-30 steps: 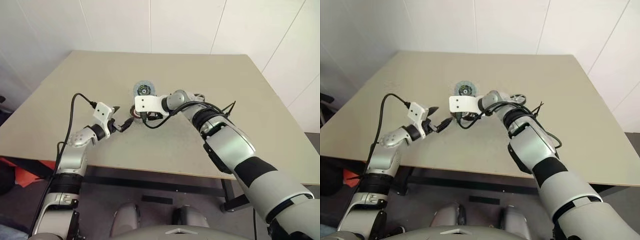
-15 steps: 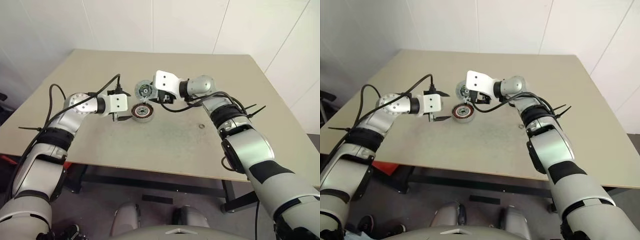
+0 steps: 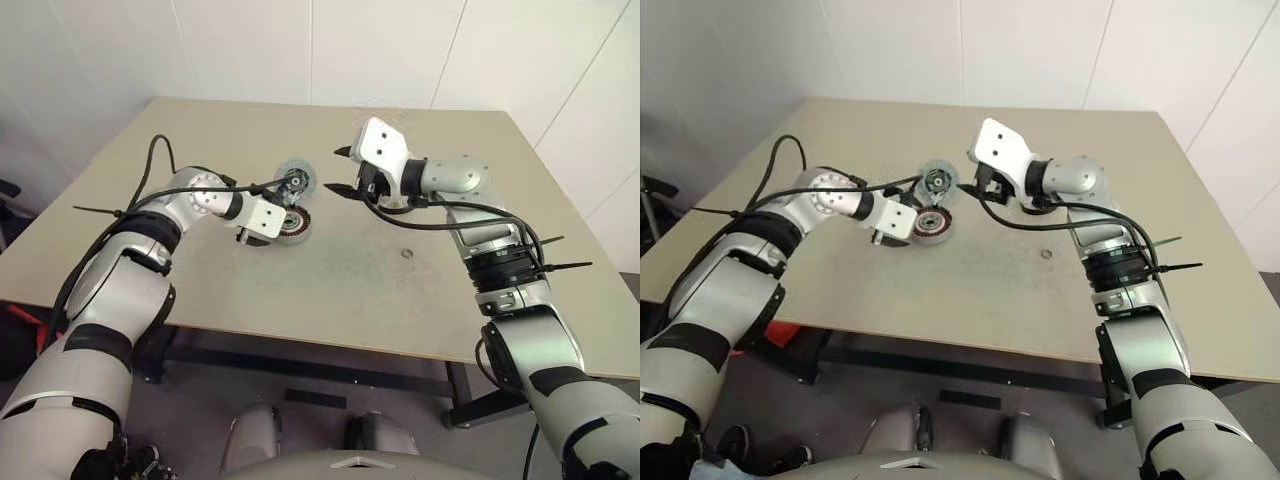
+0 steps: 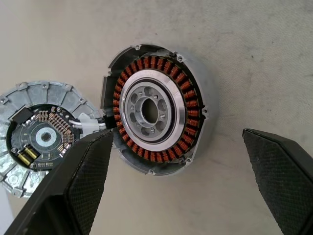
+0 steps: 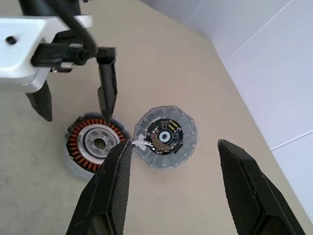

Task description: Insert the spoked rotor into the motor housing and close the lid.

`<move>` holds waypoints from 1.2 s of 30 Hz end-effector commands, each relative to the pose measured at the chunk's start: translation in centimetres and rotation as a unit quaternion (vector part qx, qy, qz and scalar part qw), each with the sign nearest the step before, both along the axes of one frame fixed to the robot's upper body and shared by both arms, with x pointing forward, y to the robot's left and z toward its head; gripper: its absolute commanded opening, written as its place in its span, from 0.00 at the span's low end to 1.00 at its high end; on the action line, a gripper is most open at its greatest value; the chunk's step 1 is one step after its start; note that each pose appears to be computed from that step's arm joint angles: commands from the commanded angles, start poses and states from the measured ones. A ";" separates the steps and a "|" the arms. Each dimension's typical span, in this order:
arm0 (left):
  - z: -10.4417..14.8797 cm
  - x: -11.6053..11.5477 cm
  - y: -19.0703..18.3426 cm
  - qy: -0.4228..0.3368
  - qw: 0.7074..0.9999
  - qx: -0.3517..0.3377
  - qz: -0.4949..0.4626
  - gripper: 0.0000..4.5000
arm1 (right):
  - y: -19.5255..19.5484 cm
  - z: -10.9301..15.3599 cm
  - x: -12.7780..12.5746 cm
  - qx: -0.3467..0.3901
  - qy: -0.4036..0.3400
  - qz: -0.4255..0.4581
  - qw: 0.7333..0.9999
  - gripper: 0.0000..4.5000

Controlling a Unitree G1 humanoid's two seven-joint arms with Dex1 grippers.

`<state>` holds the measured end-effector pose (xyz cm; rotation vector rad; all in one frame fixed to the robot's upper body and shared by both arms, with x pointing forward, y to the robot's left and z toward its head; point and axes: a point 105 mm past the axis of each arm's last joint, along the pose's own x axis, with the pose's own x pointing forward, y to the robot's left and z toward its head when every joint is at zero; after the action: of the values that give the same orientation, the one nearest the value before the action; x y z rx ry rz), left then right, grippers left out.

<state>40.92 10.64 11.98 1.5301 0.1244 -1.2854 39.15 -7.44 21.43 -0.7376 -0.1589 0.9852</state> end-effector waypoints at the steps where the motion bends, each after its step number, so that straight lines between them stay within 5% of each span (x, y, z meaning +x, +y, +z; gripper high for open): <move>1: 1.1 0.8 -0.4 -0.033 0.999 0.021 -0.002 1.00 | -0.6 1.7 0.0 0.016 -0.028 -0.014 0.999 0.70; 18: -1.4 1.7 -2.7 -0.056 0.997 0.042 0.023 1.00 | -2.7 0.5 -0.1 0.005 -0.004 -0.038 0.999 0.70; 36: 2.3 2.0 -4.2 -0.049 0.999 0.000 0.019 1.00 | -2.6 0.2 -0.1 0.015 -0.009 -0.050 0.999 0.70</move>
<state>42.48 6.98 11.59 1.5717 0.1531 -1.1981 39.30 -10.34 19.74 -0.7053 -0.0805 0.8962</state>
